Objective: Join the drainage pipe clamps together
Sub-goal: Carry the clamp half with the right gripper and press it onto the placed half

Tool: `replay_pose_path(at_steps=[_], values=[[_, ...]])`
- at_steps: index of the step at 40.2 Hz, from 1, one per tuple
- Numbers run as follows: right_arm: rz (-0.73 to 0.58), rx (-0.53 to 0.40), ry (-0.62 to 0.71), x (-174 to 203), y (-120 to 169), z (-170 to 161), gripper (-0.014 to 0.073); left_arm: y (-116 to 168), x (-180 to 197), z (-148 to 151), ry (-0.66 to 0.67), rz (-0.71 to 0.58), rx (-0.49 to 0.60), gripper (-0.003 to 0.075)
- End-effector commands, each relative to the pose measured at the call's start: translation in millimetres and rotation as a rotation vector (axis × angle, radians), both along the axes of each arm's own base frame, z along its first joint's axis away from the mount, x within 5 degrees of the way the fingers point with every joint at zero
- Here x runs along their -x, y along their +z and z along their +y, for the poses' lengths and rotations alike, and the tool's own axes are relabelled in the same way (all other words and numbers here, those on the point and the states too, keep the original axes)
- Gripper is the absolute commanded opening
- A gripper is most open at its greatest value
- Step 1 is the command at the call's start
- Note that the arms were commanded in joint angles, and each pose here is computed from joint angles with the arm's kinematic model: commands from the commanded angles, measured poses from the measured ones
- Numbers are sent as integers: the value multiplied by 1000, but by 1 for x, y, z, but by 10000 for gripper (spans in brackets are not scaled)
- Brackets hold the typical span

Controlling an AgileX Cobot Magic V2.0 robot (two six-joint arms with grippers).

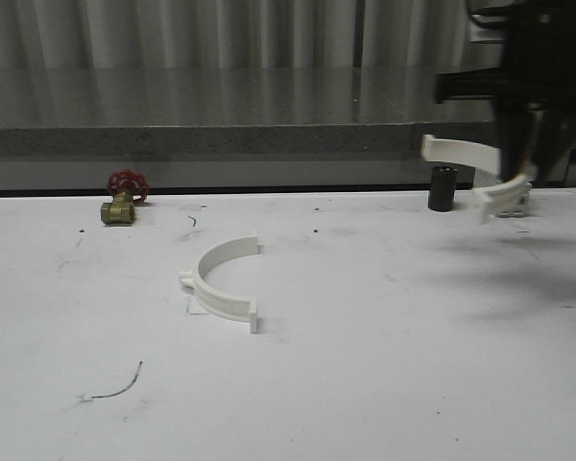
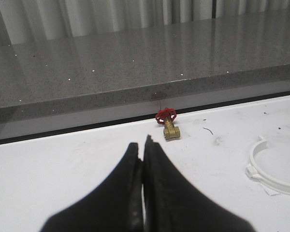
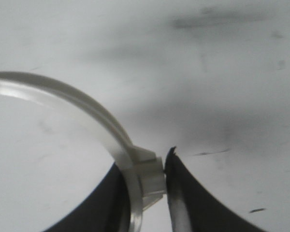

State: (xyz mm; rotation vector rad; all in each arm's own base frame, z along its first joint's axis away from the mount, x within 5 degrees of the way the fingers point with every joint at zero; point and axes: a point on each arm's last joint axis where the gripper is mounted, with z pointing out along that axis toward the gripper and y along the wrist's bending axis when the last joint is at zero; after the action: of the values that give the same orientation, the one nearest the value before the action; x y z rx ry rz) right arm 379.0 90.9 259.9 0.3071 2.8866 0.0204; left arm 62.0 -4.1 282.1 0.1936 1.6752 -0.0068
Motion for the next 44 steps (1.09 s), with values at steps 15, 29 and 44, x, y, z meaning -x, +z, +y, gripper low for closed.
replay_pose_path(at_steps=[15, 29, 44], values=[[-86, -104, 25, 23, -4, 109, 109, 16, 0, -2, -23, -94, 11, -20], [-73, -113, 33, 5, -23, 136, 109, 16, 0, -2, -23, -94, 11, -20], [-76, -89, 39, -7, -36, 141, 109, 16, 0, -2, -23, -94, 11, -20]])
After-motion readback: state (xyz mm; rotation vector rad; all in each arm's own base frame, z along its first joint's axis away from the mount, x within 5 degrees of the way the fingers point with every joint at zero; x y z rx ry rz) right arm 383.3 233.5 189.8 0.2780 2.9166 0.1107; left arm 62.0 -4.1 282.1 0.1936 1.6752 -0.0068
